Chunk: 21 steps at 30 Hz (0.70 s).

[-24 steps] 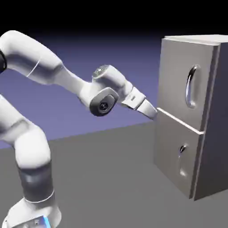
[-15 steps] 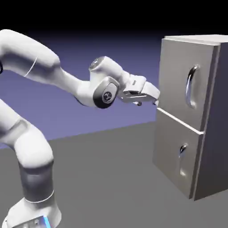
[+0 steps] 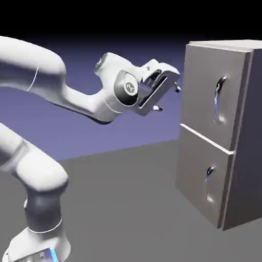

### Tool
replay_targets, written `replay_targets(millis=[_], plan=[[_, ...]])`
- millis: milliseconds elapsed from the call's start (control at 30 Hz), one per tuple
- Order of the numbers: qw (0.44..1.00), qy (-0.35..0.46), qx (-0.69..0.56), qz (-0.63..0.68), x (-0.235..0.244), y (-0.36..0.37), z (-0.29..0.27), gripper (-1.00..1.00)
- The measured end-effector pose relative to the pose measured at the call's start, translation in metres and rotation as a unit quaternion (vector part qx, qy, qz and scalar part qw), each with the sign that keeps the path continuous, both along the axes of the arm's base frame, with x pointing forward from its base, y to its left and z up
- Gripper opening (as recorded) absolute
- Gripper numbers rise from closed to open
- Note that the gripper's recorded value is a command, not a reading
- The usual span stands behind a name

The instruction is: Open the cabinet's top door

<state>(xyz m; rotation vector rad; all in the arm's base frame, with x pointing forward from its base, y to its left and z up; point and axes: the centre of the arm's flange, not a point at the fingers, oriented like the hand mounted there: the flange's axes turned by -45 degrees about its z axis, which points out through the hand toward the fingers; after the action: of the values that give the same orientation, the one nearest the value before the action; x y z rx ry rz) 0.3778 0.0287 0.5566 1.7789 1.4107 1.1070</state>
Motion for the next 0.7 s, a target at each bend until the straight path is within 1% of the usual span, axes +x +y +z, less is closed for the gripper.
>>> replay_targets(millis=[167,333,500,700], plan=[[0.993,-0.036,-0.105,0.051,-0.002,-0.007,0.008,1.00],[0.971,-0.070,-0.209,0.093,-0.003,-0.017,0.013,1.00],[0.936,-0.102,-0.312,0.126,0.000,-0.030,0.013,1.00],[0.879,-0.134,-0.430,0.156,0.006,-0.049,0.008,1.00]])
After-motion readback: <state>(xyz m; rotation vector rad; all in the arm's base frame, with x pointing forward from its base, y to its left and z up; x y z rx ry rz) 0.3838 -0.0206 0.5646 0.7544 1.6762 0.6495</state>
